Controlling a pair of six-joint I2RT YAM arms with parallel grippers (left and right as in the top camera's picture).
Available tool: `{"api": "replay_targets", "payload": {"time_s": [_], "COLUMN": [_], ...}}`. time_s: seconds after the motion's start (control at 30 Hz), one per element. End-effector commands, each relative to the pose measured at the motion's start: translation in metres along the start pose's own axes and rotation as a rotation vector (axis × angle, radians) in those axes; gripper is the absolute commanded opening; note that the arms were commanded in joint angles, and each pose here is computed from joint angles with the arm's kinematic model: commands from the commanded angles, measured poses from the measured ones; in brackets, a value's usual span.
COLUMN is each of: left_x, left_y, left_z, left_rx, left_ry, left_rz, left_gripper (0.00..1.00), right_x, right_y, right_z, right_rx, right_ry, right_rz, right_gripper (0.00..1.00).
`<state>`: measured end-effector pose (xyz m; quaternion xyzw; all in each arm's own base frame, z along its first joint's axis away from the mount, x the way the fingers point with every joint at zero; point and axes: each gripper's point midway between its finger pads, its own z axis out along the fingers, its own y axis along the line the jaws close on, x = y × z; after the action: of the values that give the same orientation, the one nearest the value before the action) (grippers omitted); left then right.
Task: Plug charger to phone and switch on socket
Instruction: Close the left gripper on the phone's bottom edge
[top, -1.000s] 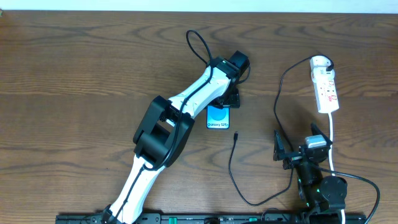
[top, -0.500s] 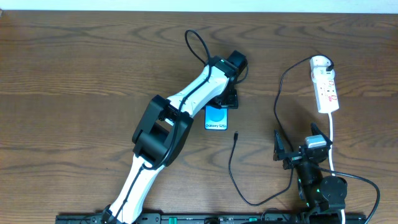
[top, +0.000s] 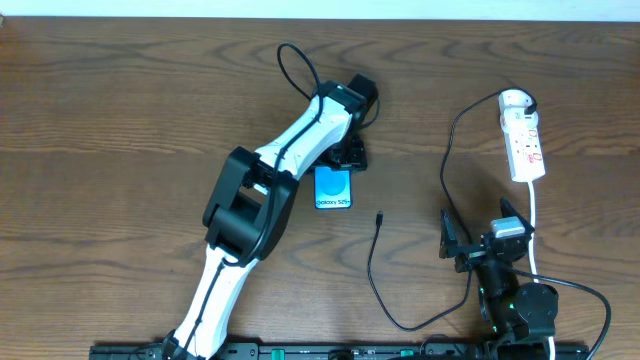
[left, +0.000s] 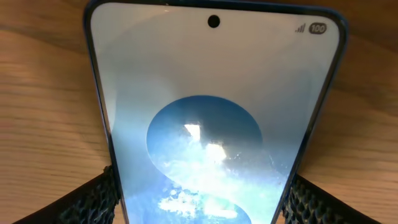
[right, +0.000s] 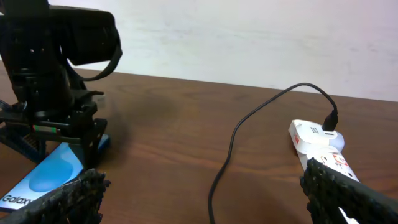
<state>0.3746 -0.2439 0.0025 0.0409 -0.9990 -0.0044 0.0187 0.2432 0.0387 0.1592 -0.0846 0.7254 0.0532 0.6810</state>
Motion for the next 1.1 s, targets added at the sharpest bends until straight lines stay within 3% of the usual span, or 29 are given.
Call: {"api": "replay_targets", "payload": {"time_s": [0.0, 0.37, 0.5, 1.07], "left_x": [-0.004, 0.006, 0.0, 0.006], "left_y": [0.006, 0.01, 0.01, 0.013], "left_z": [-0.022, -0.027, -0.027, 0.004], "left_rx": [-0.004, -0.009, -0.016, -0.021], "left_ry": [-0.039, -0.004, -0.033, -0.012], "left_rz": [0.003, 0.039, 0.051, 0.026], "left_gripper": [0.82, 0.82, 0.97, 0.98], "right_x": [0.001, 0.001, 0.001, 0.001], "right_y": [0.001, 0.001, 0.001, 0.001], "right_z": [0.0, 0.0, 0.0, 0.0], "right_rx": [-0.004, -0.004, -0.004, -0.004], "right_ry": [0.001, 0.001, 0.001, 0.001], "right_rz": [-0.012, -0.012, -0.012, -0.012], "right_gripper": [0.99, 0.99, 0.99, 0.99]}}
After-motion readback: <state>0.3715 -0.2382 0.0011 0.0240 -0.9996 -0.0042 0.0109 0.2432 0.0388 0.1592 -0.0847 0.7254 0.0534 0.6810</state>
